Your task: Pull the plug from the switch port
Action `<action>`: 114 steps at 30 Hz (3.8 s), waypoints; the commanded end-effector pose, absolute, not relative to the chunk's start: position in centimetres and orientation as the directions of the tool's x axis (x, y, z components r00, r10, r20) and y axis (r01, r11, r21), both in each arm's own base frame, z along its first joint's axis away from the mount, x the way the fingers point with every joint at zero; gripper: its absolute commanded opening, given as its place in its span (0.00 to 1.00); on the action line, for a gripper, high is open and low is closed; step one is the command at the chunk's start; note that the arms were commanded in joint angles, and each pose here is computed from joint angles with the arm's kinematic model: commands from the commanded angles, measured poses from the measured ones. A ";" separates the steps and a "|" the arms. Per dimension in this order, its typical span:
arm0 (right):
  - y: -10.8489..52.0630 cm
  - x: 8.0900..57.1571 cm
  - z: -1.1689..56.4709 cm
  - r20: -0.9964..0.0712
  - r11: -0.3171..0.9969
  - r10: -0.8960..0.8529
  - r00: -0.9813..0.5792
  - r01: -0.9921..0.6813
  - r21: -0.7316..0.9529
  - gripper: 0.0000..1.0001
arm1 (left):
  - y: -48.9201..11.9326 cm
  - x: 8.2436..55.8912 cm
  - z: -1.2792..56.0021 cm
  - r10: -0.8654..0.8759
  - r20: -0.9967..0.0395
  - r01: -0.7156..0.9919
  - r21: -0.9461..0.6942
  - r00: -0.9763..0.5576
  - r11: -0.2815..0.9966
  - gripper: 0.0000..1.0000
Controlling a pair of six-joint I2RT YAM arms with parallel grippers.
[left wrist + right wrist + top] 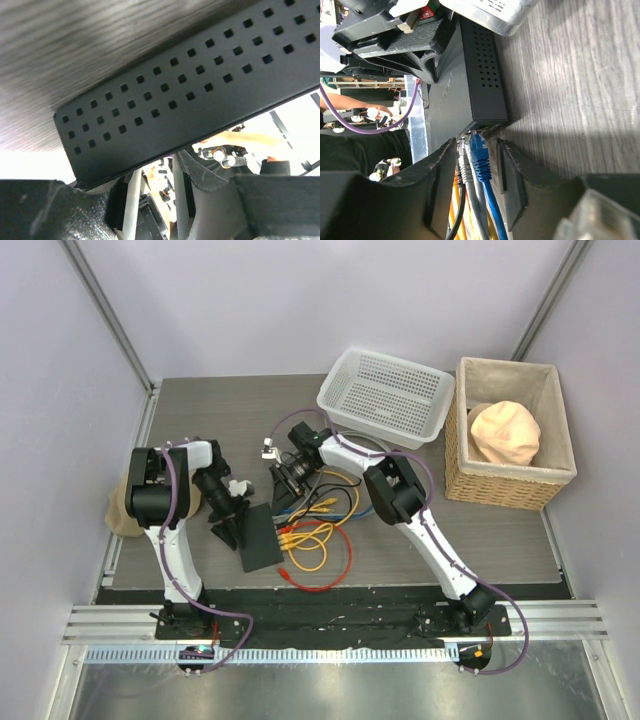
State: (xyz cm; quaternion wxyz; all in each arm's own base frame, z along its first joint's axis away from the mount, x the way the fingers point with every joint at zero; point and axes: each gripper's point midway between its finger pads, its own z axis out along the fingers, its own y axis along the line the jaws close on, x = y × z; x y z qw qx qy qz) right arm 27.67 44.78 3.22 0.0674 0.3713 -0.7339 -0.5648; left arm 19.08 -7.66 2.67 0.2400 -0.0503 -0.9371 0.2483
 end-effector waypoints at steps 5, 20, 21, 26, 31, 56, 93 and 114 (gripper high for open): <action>44.7 27.7 -0.1 -0.295 0.153 -0.645 -0.705 -0.498 0.854 0.43 | -5.8 22.7 -1.0 0.220 0.298 0.086 -0.404 -0.929 0.911 0.33; 43.8 28.8 -0.6 -0.305 0.174 -0.637 -0.708 -0.517 0.838 0.06 | -5.6 22.8 -1.6 0.206 0.312 0.074 -0.389 -0.928 0.918 0.33; 43.1 28.4 -0.7 -0.274 0.195 -0.650 -0.709 -0.503 0.842 0.05 | -5.7 22.9 -1.6 0.204 0.310 0.071 -0.389 -0.929 0.918 0.33; 41.4 28.0 -1.5 -0.287 0.165 -0.715 -0.638 -0.553 0.816 0.01 | -5.9 22.9 -1.8 0.187 0.319 0.050 -0.395 -0.929 0.918 0.33; 41.3 29.3 -1.4 -0.291 0.219 -0.688 -0.664 -0.573 0.790 0.02 | -6.1 23.1 -1.7 0.176 0.312 0.040 -0.397 -0.934 0.917 0.33; 39.7 33.2 -0.9 -0.368 0.376 -0.591 -0.718 -0.649 0.661 0.01 | -6.9 23.2 -1.6 0.166 0.308 0.025 -0.413 -0.937 0.910 0.33; 32.6 36.5 -2.8 -0.260 0.555 -0.711 -0.653 -0.749 0.363 0.01 | -7.6 25.5 -0.7 0.167 0.196 0.068 -0.430 -0.966 0.900 0.32; 32.8 33.1 -1.7 -0.197 0.470 -0.749 -0.632 -0.717 0.514 0.01 | -15.1 29.6 8.5 0.027 -0.311 0.232 -0.647 -0.950 0.727 0.00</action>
